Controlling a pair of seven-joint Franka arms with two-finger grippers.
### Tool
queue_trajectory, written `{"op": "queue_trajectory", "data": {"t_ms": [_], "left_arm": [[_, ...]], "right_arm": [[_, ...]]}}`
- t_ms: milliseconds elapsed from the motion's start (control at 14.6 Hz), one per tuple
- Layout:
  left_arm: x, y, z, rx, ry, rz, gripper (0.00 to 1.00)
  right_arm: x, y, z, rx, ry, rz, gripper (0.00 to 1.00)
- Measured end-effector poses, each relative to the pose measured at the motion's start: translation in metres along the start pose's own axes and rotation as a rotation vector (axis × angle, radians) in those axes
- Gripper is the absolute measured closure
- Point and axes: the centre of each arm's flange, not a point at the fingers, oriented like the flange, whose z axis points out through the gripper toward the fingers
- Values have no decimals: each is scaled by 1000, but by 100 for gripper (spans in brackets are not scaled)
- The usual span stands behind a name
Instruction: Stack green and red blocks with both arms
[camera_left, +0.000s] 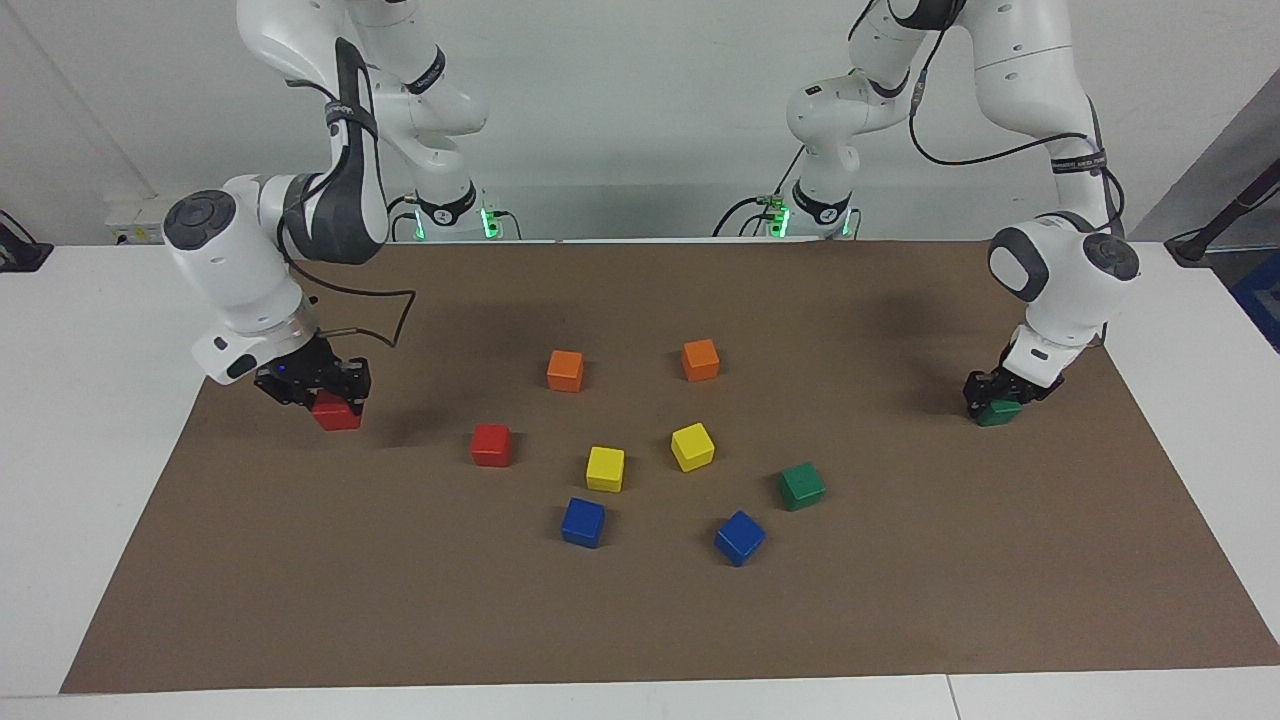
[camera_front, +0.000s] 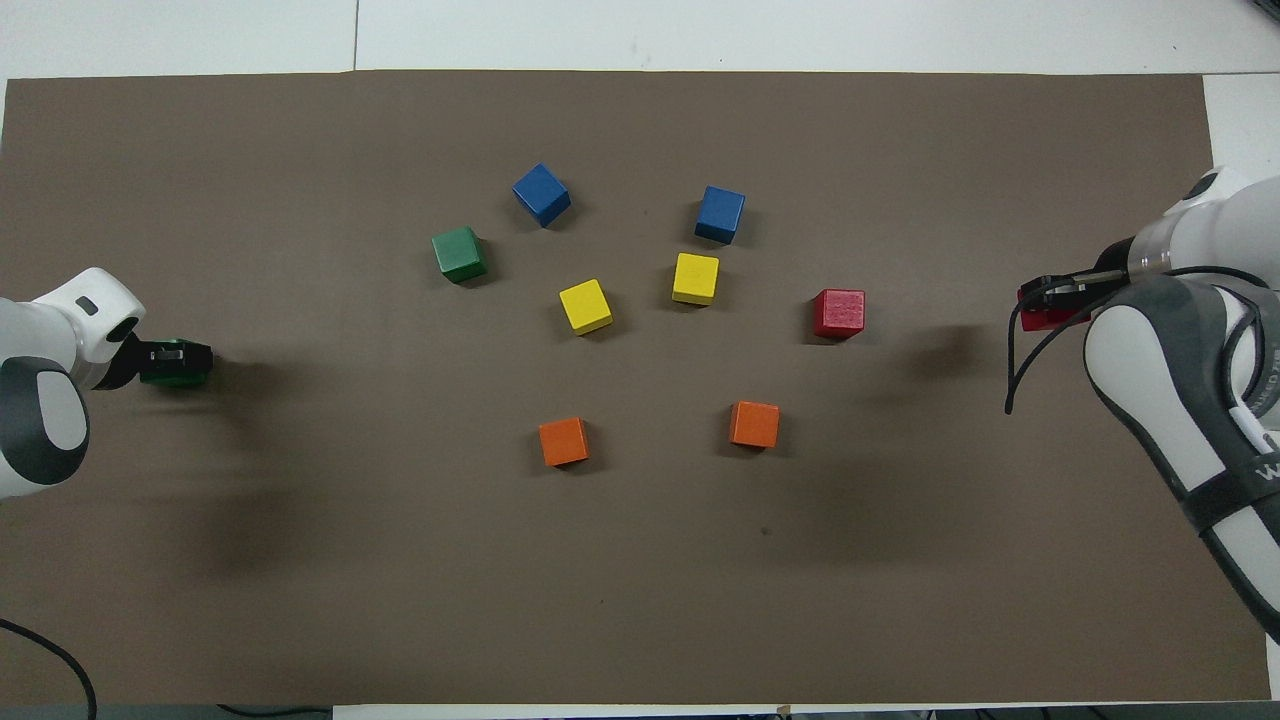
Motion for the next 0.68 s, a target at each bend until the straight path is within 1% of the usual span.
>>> {"op": "queue_trajectory", "data": {"t_ms": [68,137,273,341,478,614,683], "left_arm": [[0,0,0,0,1,3,8],[2,0,-2,0,3,5,0],[13,0,-16,-3,-5,12,0],[25,1,-34,-7,-14,19,0],[57,16,-84,-16,-24,36,0],[86,63,-122,-20,-10,-37,0],[96,96,-129,-24,-3,-79,0]], "right_arm": [[-1,9,5,0,-2,-15,45],[-1,15,11,-2,3,-24,45],[-1,14,22,-5,14,-31,45],[-1,12,27,-5,18,-35,45],[-2,10,37,-6,23,-39,45],[-4,9,48,-7,24,-38,45],[-6,9,52,-6,20,-38,45]]}}
